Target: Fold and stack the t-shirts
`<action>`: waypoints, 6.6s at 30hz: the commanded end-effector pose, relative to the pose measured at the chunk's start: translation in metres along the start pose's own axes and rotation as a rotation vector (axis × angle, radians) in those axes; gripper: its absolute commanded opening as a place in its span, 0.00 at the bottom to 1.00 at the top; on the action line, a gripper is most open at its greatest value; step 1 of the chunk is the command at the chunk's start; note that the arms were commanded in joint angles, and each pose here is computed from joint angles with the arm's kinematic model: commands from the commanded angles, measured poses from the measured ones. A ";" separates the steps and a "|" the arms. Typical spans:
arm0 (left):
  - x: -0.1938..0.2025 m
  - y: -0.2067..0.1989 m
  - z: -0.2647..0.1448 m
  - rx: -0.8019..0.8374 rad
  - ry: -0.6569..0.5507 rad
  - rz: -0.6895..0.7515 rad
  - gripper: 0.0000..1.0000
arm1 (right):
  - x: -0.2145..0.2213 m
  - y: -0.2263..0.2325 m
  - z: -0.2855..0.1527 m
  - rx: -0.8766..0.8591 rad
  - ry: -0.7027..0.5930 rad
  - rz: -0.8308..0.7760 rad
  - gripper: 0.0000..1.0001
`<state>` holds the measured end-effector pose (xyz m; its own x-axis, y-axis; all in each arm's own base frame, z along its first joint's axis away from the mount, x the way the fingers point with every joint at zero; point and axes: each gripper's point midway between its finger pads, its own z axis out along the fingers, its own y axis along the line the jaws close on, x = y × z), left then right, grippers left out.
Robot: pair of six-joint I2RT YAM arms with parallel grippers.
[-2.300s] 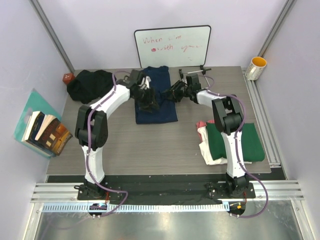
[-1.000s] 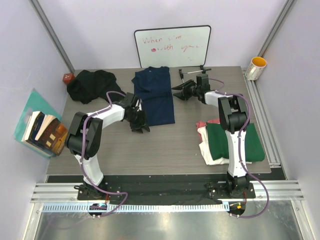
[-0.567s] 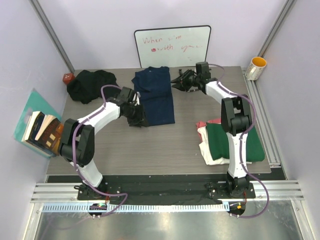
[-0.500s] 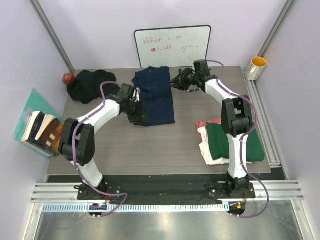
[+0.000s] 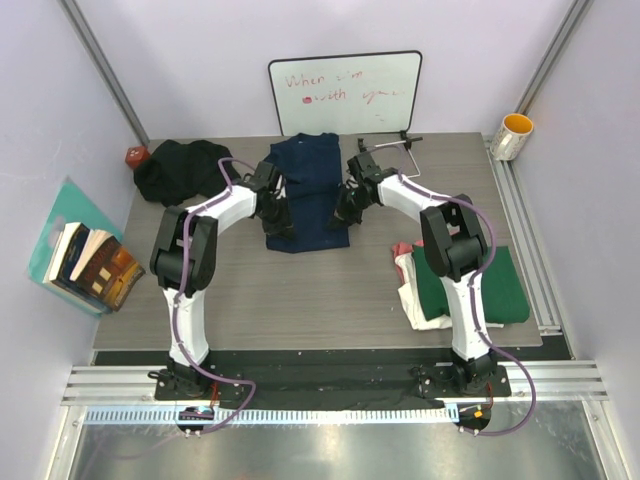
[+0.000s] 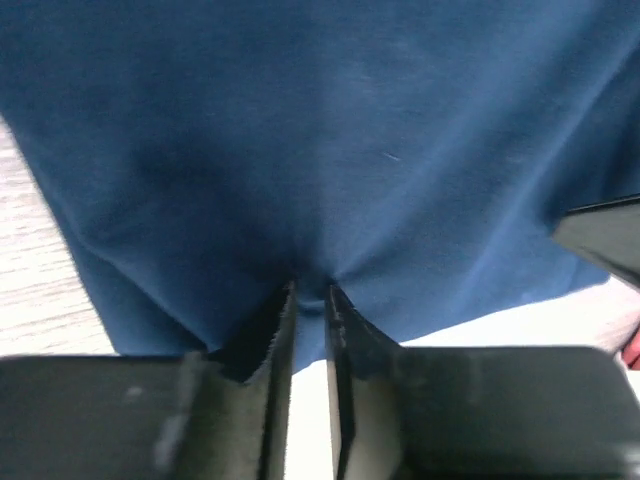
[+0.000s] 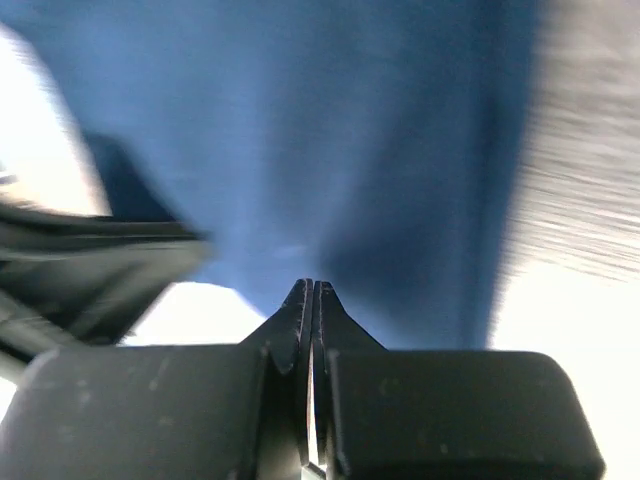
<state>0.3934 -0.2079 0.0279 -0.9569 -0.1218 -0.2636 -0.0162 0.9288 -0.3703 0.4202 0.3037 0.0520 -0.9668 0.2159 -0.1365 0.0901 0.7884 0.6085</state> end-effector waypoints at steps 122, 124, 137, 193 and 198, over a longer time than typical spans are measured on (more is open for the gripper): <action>0.112 0.052 -0.043 0.024 0.135 -0.237 0.61 | 0.129 -0.103 -0.029 0.018 0.205 -0.167 0.54; 0.115 0.048 -0.040 0.028 0.144 -0.224 0.61 | 0.134 -0.108 -0.026 0.027 0.223 -0.149 0.54; 0.129 0.077 -0.054 -0.131 0.141 -0.223 0.57 | 0.150 -0.134 -0.025 0.129 0.243 -0.110 0.54; 0.158 0.066 -0.035 0.105 0.325 -0.226 0.65 | 0.134 -0.143 -0.008 0.199 0.317 -0.130 0.51; 0.164 0.065 -0.038 0.100 0.351 -0.240 0.65 | 0.144 -0.145 -0.011 0.197 0.337 -0.121 0.51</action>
<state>0.2631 -0.1808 0.0301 -0.9784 -0.2002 0.0509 -0.1851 0.7408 -0.6457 0.2882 0.2539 0.0210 -0.9977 -0.0354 0.0585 0.0109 0.7622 0.6473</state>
